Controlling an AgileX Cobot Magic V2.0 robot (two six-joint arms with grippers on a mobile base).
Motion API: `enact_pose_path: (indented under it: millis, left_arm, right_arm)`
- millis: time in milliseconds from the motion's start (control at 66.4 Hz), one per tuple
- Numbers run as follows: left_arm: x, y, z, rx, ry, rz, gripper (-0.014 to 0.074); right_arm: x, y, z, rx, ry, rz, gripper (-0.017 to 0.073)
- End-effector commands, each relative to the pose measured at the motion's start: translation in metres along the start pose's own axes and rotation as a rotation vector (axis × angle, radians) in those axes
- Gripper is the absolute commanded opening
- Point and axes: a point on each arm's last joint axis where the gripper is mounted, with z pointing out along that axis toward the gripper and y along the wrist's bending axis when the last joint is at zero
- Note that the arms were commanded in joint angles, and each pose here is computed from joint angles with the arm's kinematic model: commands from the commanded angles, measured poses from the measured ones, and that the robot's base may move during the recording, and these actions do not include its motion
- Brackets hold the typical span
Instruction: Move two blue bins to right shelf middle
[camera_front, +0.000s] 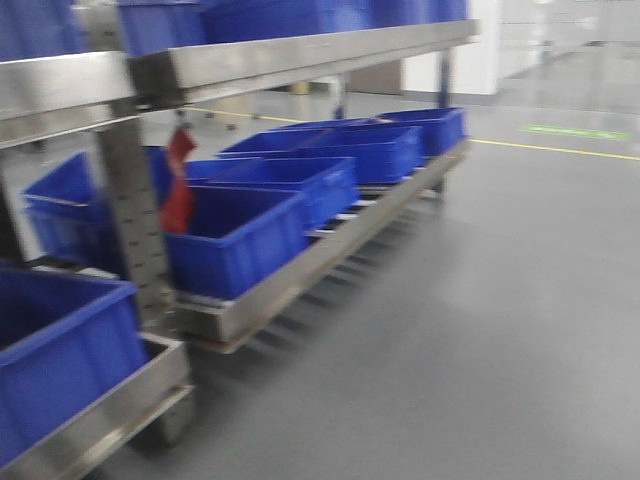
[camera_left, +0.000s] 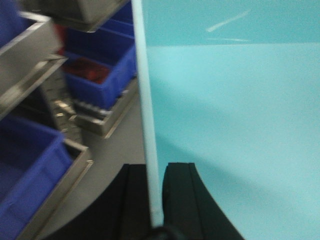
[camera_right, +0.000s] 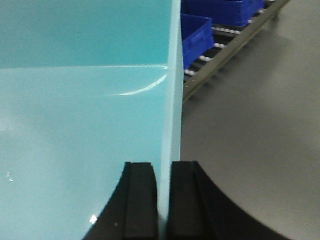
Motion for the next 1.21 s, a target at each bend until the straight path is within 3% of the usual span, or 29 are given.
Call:
enact_pose_path:
  millis: [0, 1190]
  left_arm:
    - [-0.0063, 0.0002, -0.0079, 0.006, -0.051, 0.022, -0.0111]
    - [-0.0063, 0.0002, -0.0079, 0.006, -0.051, 0.022, -0.0111]
  right_arm:
    - [-0.0086, 0.0003, -0.0084, -0.013, -0.075, -0.016, -0.0166]
    - [-0.0086, 0.0003, -0.0084, -0.013, -0.075, -0.016, -0.0166]
